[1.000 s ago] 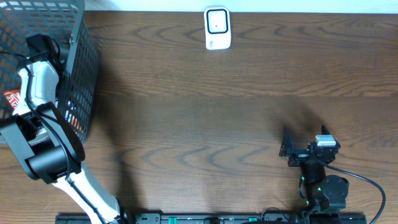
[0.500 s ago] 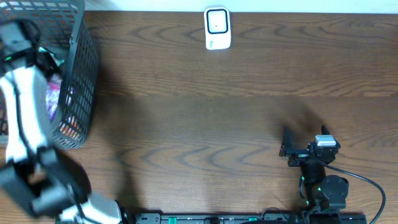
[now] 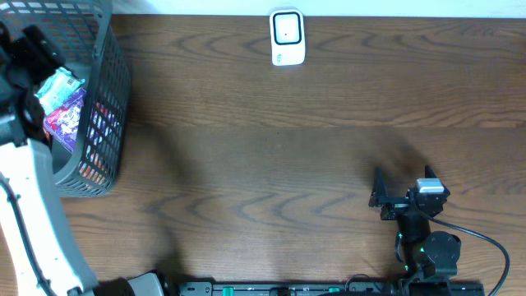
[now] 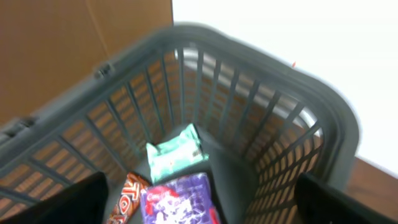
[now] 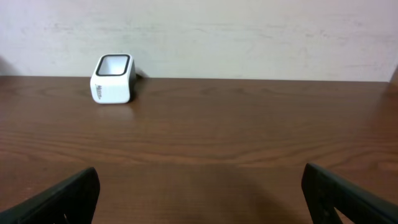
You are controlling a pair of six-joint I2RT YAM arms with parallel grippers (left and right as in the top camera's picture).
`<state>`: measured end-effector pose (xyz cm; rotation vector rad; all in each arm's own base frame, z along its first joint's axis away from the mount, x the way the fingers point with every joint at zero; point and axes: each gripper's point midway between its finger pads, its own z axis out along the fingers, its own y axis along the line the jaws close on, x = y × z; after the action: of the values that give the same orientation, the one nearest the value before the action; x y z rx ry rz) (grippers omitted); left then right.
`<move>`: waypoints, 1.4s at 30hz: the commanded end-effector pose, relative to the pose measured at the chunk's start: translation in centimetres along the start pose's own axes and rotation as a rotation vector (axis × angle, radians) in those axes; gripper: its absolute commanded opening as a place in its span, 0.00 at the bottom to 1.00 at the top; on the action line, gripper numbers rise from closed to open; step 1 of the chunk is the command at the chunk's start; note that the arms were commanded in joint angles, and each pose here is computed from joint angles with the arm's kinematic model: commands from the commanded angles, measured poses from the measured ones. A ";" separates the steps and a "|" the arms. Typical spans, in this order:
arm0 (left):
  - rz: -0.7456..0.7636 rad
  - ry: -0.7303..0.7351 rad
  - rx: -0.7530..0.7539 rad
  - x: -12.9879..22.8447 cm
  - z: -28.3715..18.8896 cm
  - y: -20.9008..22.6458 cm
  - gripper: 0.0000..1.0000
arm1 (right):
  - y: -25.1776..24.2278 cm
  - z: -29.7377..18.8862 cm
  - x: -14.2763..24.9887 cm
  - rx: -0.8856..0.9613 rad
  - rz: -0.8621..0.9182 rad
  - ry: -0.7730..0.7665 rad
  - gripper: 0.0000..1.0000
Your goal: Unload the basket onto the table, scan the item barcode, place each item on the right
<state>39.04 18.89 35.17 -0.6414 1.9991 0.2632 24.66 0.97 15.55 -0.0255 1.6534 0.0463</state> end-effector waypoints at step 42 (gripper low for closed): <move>0.187 0.790 -0.249 27.5 17.9 2.9 0.64 | 0.1 0.0 0.1 -0.002 -0.008 0.003 0.99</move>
<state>42.09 20.63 6.98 -0.7868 2.6973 0.3981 24.66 0.96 15.56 -0.0252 1.6530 0.0460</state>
